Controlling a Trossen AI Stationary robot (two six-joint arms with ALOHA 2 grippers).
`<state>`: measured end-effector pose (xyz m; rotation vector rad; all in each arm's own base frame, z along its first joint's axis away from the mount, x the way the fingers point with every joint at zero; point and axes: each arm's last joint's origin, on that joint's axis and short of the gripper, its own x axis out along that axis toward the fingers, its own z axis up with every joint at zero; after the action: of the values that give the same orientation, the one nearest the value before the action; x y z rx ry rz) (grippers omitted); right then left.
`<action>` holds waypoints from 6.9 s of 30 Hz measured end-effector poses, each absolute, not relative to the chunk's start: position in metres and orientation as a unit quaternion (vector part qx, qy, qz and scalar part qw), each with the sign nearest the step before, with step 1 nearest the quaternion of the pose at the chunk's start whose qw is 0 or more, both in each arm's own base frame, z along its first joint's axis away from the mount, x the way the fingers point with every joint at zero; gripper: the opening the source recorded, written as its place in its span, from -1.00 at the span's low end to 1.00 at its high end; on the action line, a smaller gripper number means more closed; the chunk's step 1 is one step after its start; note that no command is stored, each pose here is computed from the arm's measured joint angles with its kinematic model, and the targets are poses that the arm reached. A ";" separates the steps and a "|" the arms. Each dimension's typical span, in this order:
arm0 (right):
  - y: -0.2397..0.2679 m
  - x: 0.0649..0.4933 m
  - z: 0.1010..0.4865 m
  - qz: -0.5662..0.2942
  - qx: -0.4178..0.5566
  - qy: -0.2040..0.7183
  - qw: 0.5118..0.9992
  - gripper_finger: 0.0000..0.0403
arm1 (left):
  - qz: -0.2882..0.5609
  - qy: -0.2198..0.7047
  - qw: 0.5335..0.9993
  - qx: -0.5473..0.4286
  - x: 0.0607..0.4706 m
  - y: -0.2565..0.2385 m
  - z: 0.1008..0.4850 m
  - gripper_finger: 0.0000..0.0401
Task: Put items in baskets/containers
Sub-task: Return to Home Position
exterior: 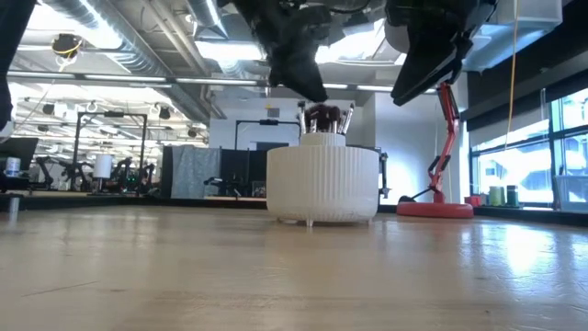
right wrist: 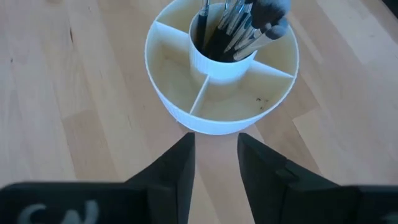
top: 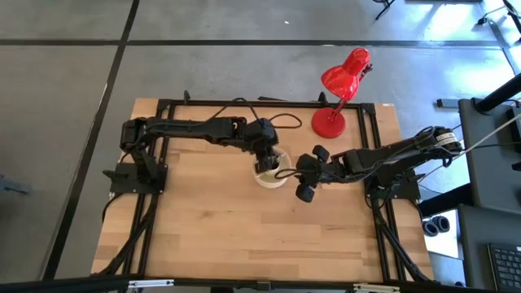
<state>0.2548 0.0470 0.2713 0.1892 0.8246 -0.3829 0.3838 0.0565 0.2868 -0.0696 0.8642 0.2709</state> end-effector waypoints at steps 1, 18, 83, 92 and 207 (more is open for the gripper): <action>0.047 0.255 0.271 -0.185 0.091 0.397 0.894 -0.40 | 0.101 0.418 0.902 -0.048 0.384 0.054 0.287 -0.69; 0.046 0.255 0.271 -0.182 0.040 0.399 0.898 -0.40 | 0.145 0.307 0.940 0.018 0.347 0.022 0.342 -0.87; 0.004 0.094 0.239 0.082 -0.028 -0.058 0.995 -0.98 | 0.127 -0.088 0.987 -0.046 0.126 0.004 0.228 -0.99; 0.005 0.089 0.227 0.090 -0.004 -0.072 0.993 -0.98 | 0.124 -0.092 0.986 -0.067 0.102 0.005 0.229 -0.98; -0.012 0.096 0.170 0.009 0.017 -0.026 0.999 -0.86 | 0.040 -0.038 0.998 -0.009 0.097 0.000 0.173 -0.95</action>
<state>0.0962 -0.0121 0.1705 0.0345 -0.0522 0.0183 0.0968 -0.0002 0.1728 -0.0186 -0.0760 0.0796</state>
